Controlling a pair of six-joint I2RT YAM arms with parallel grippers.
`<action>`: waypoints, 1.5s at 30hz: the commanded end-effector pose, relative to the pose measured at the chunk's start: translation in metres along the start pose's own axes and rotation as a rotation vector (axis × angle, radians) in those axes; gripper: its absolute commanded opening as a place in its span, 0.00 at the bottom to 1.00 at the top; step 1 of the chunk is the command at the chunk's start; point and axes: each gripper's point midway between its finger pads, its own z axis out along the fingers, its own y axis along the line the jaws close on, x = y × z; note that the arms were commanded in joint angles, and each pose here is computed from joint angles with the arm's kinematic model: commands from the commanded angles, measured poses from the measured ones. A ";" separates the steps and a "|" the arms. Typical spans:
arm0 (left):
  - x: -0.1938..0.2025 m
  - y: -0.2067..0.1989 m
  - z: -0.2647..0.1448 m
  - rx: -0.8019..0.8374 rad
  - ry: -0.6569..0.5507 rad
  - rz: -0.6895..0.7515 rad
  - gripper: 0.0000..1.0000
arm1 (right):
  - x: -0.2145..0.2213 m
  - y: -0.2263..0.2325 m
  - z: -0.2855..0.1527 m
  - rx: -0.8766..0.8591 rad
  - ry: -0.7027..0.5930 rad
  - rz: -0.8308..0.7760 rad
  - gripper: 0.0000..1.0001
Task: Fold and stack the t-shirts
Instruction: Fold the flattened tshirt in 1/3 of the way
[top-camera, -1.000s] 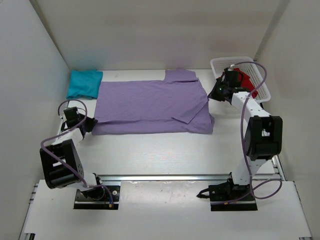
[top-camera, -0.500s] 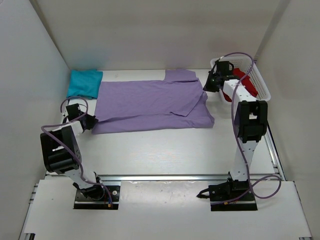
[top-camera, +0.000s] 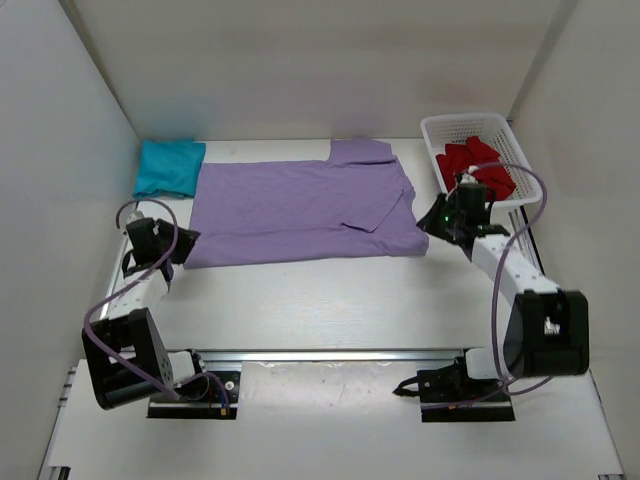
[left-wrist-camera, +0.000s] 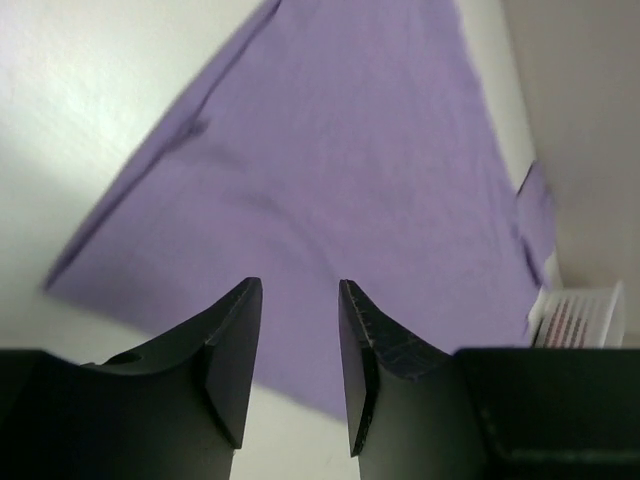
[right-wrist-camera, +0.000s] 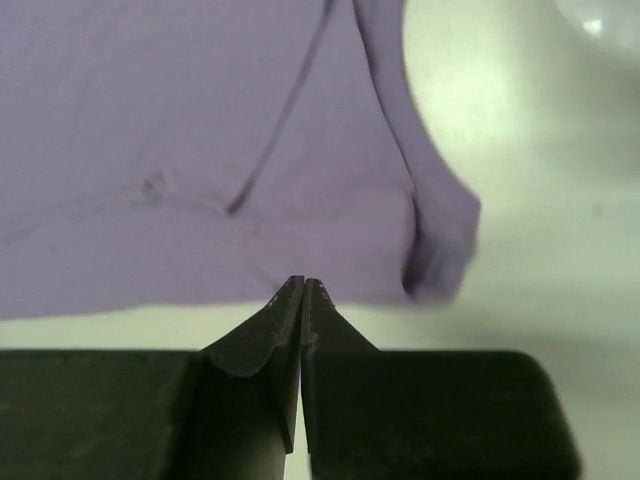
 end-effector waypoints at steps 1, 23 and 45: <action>0.038 0.031 -0.013 -0.033 0.091 -0.016 0.46 | 0.009 0.000 -0.019 -0.067 -0.104 0.042 0.00; 0.084 0.016 -0.006 0.004 0.175 0.047 0.44 | 0.066 -0.068 0.011 0.034 0.030 0.142 0.24; 0.135 0.011 0.039 -0.062 0.320 0.128 0.37 | 0.101 -0.079 0.018 0.111 0.092 0.218 0.00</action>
